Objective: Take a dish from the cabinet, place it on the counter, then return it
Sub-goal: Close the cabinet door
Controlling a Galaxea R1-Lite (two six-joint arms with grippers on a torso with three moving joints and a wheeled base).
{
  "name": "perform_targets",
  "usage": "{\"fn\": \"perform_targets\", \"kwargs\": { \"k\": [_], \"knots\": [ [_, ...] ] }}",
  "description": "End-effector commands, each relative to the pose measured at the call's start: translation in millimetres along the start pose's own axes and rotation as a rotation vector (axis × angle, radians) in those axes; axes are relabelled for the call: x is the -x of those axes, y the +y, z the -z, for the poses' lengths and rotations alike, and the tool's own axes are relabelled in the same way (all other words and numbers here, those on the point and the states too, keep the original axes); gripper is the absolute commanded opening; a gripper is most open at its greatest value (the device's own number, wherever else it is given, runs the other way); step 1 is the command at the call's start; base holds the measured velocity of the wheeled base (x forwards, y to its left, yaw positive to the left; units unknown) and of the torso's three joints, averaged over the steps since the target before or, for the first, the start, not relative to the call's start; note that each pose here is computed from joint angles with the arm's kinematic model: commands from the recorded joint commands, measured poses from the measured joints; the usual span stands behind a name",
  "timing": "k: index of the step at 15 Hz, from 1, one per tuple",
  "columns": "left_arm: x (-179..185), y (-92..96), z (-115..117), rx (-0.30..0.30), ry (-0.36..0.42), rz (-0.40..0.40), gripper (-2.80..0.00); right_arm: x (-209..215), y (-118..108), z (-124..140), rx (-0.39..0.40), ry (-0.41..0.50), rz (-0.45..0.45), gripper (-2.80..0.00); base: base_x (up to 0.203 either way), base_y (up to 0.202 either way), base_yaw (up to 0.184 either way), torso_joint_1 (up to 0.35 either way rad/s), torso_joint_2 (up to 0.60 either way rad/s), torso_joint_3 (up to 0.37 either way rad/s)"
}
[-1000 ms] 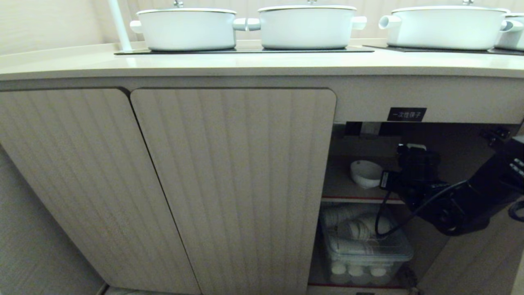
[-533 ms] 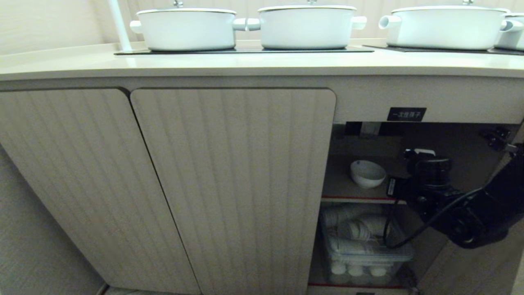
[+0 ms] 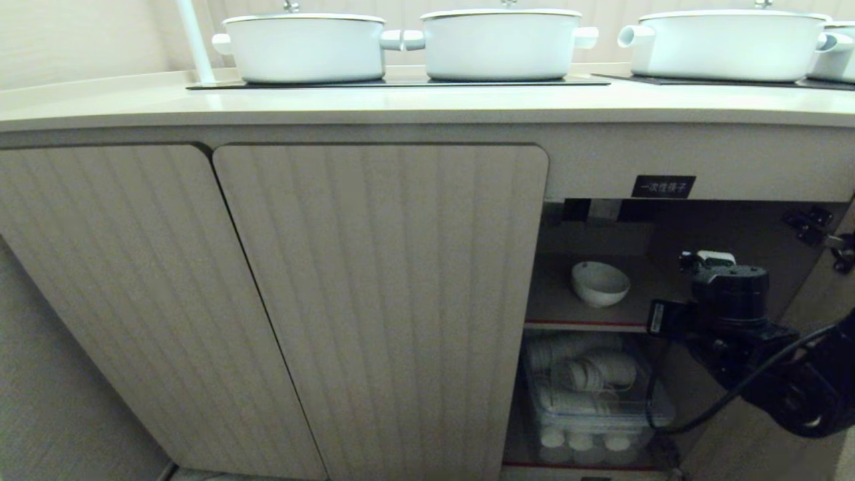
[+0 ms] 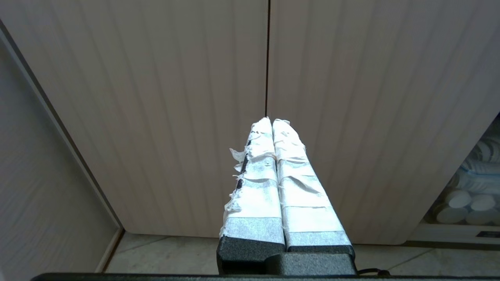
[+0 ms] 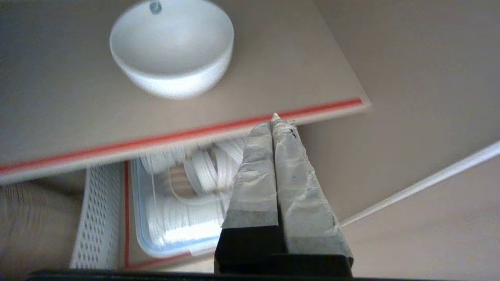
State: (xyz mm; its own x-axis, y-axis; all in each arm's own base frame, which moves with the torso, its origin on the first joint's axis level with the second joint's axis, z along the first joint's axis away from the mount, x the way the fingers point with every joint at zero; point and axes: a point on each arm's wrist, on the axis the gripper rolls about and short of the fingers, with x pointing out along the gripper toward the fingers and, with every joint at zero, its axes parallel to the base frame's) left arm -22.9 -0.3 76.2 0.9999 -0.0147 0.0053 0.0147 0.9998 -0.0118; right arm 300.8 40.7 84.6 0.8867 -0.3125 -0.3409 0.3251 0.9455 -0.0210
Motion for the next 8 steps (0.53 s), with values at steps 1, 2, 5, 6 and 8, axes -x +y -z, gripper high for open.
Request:
{"fn": "perform_targets", "kwargs": {
  "k": [1, 2, 5, 6, 8],
  "knots": [
    [-0.1, 0.0, 0.3, 0.0, 0.001, 0.001, -2.8, 14.4, -6.6, 0.2, 0.004, -0.006, -0.003, -2.8, 0.0, 0.0, 0.0, 0.0, 0.0, 0.0],
    [0.0, 0.0, 0.0, 0.0, 0.0, 0.001, -2.8, 22.3, -10.7, 1.8, 0.01, -0.004, -0.011, -2.8, 0.0, 0.0, 0.0, 0.0, 0.0, 0.0],
    [0.0, 0.0, -0.1, 0.0, -0.001, 0.001, -2.8, 40.0, -20.0, 3.4, 0.017, -0.011, -0.019, -2.8, 0.0, 0.0, 0.0, 0.0, 0.0, 0.0],
    [0.0, 0.0, -0.1, 0.0, -0.001, -0.001, -2.8, 46.2, -23.4, 5.0, 0.03, -0.009, -0.019, -2.8, 0.0, 0.0, 0.0, 0.0, 0.0, 0.0],
    [0.0, 0.0, -0.1, 0.0, -0.001, 0.001, -2.8, 60.5, -29.6, 12.1, 0.046, 0.007, -0.026, -2.8, 0.0, 0.0, 0.0, 0.0, 0.0, 0.0]
  ]
}}
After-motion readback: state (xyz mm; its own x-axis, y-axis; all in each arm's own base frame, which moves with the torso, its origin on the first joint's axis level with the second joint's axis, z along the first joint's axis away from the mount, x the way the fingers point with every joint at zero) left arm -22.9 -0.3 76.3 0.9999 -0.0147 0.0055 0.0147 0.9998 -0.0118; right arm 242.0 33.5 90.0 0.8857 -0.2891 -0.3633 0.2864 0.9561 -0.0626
